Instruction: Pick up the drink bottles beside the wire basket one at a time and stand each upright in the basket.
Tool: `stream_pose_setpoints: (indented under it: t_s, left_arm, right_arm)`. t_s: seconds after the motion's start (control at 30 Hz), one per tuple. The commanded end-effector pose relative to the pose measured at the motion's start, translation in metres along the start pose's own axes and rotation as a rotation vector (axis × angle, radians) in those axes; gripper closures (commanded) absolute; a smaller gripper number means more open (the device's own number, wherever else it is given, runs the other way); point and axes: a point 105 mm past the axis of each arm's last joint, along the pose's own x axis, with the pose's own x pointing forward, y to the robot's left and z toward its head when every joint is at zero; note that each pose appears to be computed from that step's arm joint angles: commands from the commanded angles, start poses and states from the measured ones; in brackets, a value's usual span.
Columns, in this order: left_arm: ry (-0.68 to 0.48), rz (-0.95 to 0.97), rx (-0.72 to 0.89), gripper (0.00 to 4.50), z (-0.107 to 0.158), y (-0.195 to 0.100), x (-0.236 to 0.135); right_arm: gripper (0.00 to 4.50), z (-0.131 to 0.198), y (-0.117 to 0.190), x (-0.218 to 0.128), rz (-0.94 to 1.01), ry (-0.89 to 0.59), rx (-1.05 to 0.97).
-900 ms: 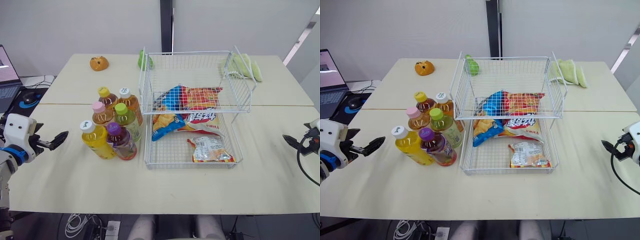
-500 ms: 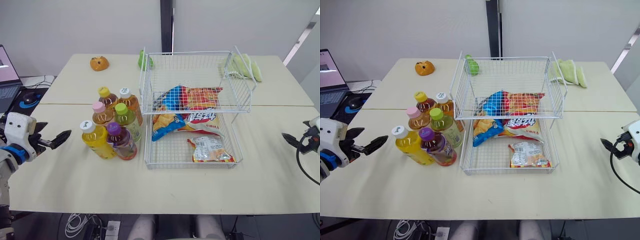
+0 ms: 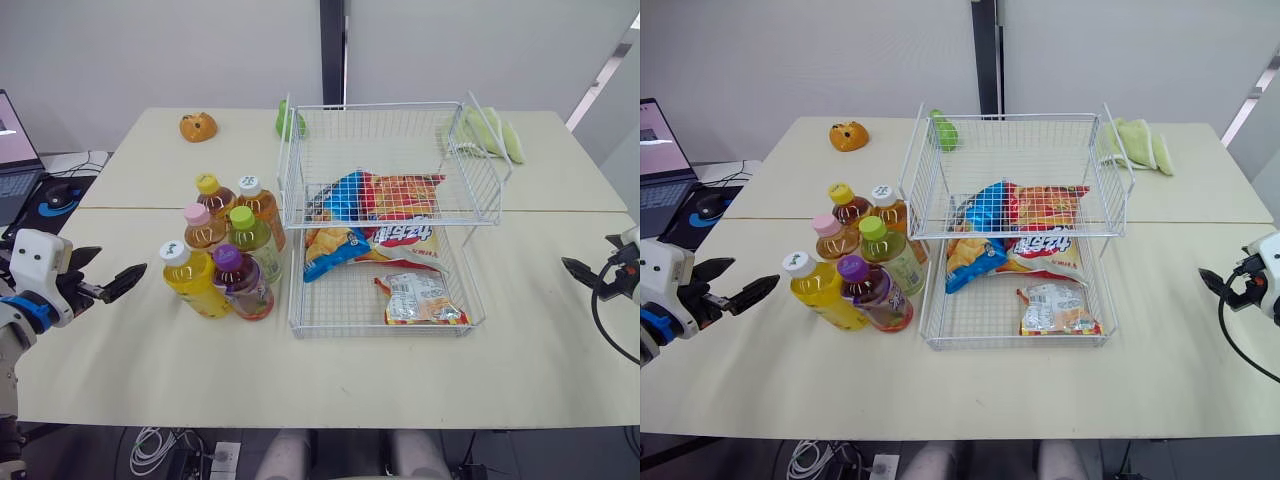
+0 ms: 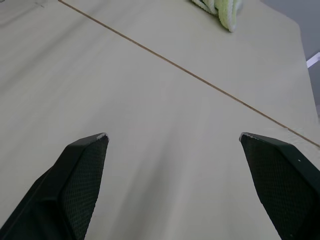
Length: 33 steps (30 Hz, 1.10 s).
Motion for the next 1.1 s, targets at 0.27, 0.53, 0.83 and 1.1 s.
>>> stream_pose_setpoints:
  t_s: [0.27,0.53,0.83,1.1]
  left_arm:
    - [-0.049,0.026,0.022,0.02,0.018,0.005,-0.008]
    - [-0.078,0.012,-0.001,0.02,0.034,0.007,-0.005]
    - [-0.091,-0.007,-0.016,0.02,0.039,0.0,-0.012]
    - [-0.056,-0.043,-0.008,0.02,0.043,-0.018,-0.054]
  right_arm:
    - [0.0,0.037,-0.01,-0.017,-0.069,-0.125,-0.102]
    - [0.0,0.131,-0.01,-0.07,0.067,-0.536,-0.054]
    - [0.0,0.242,0.072,-0.113,0.641,-0.809,-0.074]
    - [0.0,0.254,0.141,-0.099,1.056,-0.78,-0.194]
